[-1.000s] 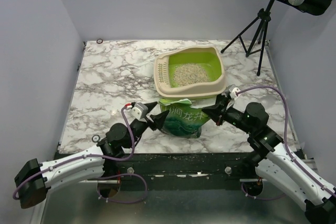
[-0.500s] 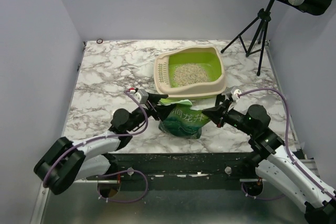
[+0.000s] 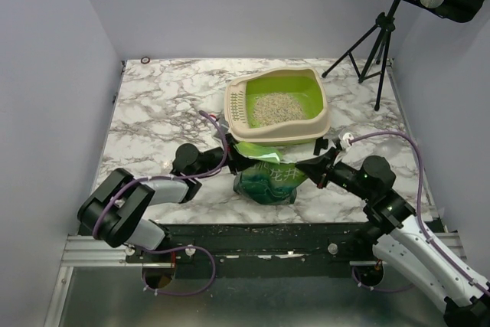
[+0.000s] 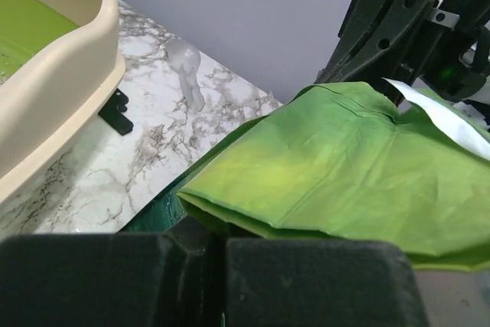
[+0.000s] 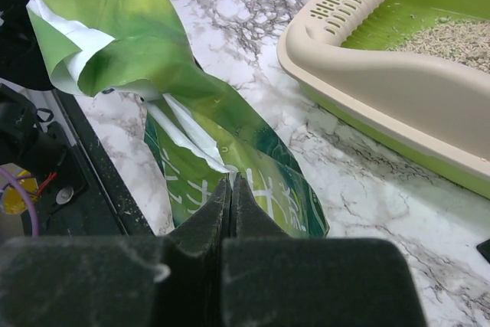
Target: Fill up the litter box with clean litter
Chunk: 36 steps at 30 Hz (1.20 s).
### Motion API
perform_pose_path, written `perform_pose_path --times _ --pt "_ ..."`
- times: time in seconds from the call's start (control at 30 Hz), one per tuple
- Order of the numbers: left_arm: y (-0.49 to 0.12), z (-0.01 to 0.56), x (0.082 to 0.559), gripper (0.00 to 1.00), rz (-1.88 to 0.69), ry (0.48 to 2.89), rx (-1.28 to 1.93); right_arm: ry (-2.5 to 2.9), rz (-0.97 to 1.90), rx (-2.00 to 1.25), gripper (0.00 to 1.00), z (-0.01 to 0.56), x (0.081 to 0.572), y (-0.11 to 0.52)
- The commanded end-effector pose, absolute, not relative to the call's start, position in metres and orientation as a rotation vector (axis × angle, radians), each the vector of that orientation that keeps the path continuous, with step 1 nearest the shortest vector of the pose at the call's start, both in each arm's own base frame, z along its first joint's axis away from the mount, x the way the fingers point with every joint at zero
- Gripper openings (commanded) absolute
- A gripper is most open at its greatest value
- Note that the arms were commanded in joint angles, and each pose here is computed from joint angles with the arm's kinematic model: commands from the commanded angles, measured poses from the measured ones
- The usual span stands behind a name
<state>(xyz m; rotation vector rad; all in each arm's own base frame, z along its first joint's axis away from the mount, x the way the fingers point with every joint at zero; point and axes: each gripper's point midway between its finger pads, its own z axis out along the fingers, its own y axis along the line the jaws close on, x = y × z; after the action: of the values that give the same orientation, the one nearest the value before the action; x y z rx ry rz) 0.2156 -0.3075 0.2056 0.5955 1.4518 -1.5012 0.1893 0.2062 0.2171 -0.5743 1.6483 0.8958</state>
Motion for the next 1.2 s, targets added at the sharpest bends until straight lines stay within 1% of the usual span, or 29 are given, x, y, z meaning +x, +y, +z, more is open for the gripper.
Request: perform_pose_path --times 0.0,0.13,0.23,0.33,0.4,0.53,0.57,0.67,0.77,0.8,0.83,0.87,0.9,1.0,1.07,1.17 --pt "-0.290 0.301 0.180 0.00 -1.529 0.976 0.681 1.676 0.852 -0.461 0.00 0.215 0.196 0.193" --pt "-0.275 0.311 0.181 0.00 -1.534 0.998 0.529 1.736 0.818 -0.416 0.00 0.210 0.198 0.186" --pt "-0.262 0.309 0.188 0.00 -1.476 1.079 0.417 1.802 0.816 -0.368 0.00 0.207 0.197 0.182" --pt "-0.248 0.294 0.198 0.00 -1.385 1.206 0.308 1.876 0.827 -0.343 0.00 0.198 0.194 0.182" --pt "-0.237 0.281 0.202 0.00 -1.326 1.291 0.236 1.918 0.869 -0.335 0.00 0.192 0.188 0.186" --pt "-0.217 0.265 0.198 0.00 -1.272 1.347 0.134 1.987 1.013 -0.381 0.00 0.184 0.174 0.204" --pt "-0.215 0.255 0.201 0.00 -1.254 1.402 0.104 1.995 1.047 -0.401 0.00 0.185 0.171 0.208" --pt "-0.215 0.248 0.199 0.00 -1.256 1.442 0.100 1.984 1.145 -0.482 0.00 0.191 0.162 0.221" --pt "-0.219 0.253 0.195 0.00 -1.297 1.431 0.117 1.913 1.203 -0.556 0.00 0.203 0.157 0.229" --pt "-0.220 0.254 0.195 0.00 -1.303 1.427 0.120 1.877 1.197 -0.580 0.07 0.206 0.157 0.229" --pt "-0.221 0.255 0.194 0.00 -1.309 1.422 0.128 1.850 1.168 -0.597 0.30 0.205 0.159 0.227" --pt "-0.221 0.256 0.193 0.00 -1.309 1.418 0.134 1.828 1.137 -0.599 0.47 0.203 0.162 0.225" --pt "-0.222 0.255 0.193 0.00 -1.303 1.428 0.144 1.809 1.100 -0.600 0.56 0.200 0.166 0.222" --pt "-0.224 0.254 0.192 0.00 -1.295 1.440 0.174 1.663 1.106 -0.620 0.66 0.211 0.165 0.223" --pt "-0.226 0.255 0.190 0.00 -1.307 1.435 0.188 1.576 1.119 -0.621 0.69 0.211 0.164 0.224" --pt "-0.228 0.259 0.188 0.00 -1.317 1.429 0.206 1.492 1.101 -0.616 0.70 0.207 0.168 0.223"
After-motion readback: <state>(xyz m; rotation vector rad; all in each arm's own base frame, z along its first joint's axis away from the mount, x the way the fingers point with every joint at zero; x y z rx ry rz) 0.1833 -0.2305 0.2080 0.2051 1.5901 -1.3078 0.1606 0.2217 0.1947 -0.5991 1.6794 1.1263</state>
